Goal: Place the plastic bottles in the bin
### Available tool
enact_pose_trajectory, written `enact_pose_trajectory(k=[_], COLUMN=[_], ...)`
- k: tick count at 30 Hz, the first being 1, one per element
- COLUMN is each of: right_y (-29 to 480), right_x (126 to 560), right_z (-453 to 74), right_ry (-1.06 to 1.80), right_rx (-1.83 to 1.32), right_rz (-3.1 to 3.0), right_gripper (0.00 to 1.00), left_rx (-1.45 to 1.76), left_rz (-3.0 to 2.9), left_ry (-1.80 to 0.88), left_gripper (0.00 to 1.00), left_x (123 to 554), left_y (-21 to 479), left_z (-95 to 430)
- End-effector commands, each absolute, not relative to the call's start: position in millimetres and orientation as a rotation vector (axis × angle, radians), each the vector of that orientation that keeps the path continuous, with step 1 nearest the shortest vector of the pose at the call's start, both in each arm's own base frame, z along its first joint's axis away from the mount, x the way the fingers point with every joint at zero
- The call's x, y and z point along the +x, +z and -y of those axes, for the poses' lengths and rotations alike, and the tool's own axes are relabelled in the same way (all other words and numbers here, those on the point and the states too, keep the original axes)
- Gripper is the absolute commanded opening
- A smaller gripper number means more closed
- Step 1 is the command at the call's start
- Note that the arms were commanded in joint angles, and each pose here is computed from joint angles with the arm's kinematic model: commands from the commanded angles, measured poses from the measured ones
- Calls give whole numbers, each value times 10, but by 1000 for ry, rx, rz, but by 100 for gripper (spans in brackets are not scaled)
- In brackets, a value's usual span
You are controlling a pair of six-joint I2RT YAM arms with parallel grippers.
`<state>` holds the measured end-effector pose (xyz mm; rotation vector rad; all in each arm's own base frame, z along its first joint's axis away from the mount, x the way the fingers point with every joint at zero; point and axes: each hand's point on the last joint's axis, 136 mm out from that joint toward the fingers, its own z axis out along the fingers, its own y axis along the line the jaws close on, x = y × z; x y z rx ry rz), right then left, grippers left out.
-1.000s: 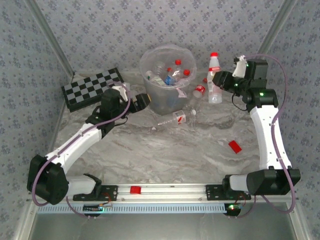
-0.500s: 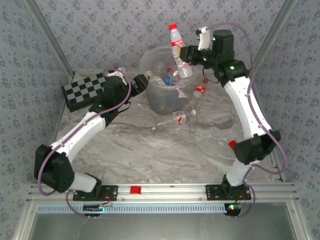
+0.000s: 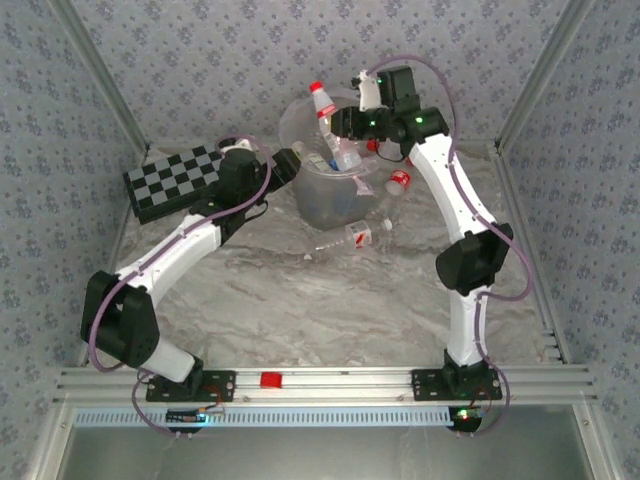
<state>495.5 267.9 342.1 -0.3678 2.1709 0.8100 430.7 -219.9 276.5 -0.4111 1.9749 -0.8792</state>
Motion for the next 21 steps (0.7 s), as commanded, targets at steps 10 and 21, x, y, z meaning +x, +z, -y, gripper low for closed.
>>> enact_pose_trajectory(k=[10, 21], right_y=[3143, 3431], right_x=[4771, 4833], right_z=[-2606, -2567], right_ry=[634, 609], right_rx=[-415, -389], right_rz=[-2311, -2223], right_gripper=[59, 67], left_rx=[-445, -444], left_rz=[-1991, -2006], left_ry=[-874, -888], left_gripper=[90, 89], left_x=[4403, 4449], left_y=[2689, 2623], left_z=[2181, 2236])
